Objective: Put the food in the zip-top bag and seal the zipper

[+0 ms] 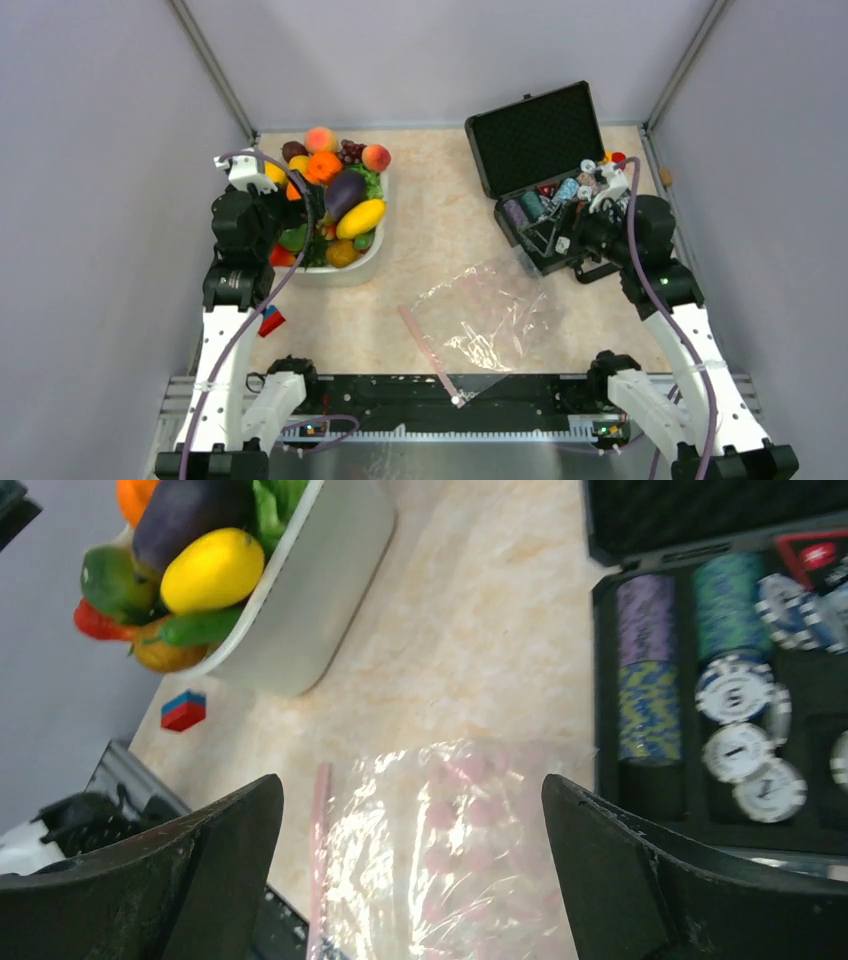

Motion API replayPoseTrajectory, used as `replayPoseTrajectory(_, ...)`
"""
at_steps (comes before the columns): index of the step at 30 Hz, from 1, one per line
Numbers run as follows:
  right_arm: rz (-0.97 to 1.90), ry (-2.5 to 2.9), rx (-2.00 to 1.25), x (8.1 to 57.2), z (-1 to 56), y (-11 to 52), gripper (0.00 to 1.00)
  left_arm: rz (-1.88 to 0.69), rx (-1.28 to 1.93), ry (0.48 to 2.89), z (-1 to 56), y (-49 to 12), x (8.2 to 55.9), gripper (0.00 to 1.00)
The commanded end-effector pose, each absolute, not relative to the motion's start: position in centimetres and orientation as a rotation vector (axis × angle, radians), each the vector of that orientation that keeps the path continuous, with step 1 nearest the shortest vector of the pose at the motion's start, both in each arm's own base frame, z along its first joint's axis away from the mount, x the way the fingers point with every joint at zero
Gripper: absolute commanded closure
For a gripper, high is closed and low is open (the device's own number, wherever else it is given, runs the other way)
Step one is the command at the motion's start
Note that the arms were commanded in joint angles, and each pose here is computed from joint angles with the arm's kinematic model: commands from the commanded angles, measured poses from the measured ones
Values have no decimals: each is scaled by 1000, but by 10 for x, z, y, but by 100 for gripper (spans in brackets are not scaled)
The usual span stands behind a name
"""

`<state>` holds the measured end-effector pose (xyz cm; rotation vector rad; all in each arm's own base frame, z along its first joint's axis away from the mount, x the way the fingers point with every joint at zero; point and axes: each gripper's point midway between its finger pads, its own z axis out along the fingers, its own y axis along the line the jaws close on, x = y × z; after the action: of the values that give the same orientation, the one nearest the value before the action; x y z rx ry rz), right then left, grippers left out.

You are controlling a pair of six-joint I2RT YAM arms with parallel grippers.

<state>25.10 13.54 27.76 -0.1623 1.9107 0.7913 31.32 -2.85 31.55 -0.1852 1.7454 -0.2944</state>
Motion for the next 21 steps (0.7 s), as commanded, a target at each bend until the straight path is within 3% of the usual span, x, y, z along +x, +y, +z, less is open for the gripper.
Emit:
replayPoseTrajectory(1,904,1860,-299,232,292,164,1,-337,-185,1620,344,-31,317,1)
replayPoseTrajectory(8,807,1921,-450,220,276,205,1,-382,-174,1617,337,-38,315,1)
replayPoseTrajectory(16,617,1986,-728,183,224,293,2,-352,-196,1580,340,-31,306,1)
replayPoseTrajectory(17,619,2000,-727,181,216,300,3,-350,-194,1578,341,-31,304,1)
replayPoseTrajectory(19,655,2027,-707,176,200,311,14,-330,-260,1569,341,-23,299,1)
replayPoseTrajectory(21,714,2049,-662,171,187,319,18,-268,-513,1594,327,4,287,1)
